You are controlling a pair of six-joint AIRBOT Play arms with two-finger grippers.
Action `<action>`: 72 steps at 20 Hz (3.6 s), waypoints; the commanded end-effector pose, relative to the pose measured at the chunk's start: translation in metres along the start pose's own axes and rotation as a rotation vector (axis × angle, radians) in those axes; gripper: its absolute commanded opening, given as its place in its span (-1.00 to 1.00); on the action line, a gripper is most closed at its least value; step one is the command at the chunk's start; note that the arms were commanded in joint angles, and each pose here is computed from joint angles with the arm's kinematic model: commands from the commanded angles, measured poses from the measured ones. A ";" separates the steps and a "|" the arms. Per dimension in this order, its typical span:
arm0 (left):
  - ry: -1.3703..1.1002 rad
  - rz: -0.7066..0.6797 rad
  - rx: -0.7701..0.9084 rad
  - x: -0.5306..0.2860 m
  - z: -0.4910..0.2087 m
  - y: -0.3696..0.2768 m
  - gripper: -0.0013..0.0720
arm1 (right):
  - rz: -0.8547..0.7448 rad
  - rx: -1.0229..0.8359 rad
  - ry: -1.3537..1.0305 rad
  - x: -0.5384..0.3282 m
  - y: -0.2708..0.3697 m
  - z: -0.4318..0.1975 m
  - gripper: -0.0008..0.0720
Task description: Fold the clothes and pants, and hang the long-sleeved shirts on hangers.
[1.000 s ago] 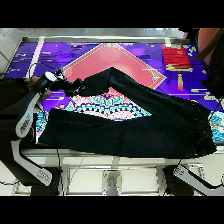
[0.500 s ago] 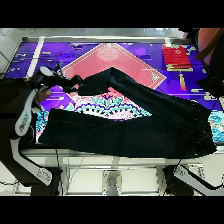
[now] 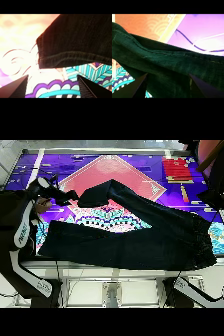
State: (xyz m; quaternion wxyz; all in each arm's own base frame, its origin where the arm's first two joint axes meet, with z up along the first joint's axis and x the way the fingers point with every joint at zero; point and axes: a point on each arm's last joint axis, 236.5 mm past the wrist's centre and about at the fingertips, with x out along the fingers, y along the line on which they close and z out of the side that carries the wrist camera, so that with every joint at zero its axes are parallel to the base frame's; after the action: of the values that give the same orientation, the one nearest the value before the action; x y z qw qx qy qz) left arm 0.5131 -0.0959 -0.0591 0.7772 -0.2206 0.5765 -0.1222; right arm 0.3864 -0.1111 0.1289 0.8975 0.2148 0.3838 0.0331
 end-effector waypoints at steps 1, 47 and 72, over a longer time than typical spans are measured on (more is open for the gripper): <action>-0.041 -0.091 -0.049 0.028 0.011 -0.010 0.95 | 0.001 0.000 0.005 0.000 0.001 -0.001 0.55; 0.194 0.502 0.748 -0.022 -0.057 -0.042 0.96 | -0.160 -0.088 0.130 -0.041 -0.010 -0.038 0.55; -0.124 0.977 0.524 -0.139 0.098 0.100 -0.93 | -0.118 -0.067 -0.008 -0.030 -0.006 -0.004 0.54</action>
State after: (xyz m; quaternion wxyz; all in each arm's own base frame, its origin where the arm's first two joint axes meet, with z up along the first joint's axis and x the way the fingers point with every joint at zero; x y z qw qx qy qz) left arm 0.5379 0.0264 0.0324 0.7882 0.2868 0.5355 0.0984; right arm 0.3499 -0.1210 0.1392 0.8992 0.1432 0.4133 -0.0085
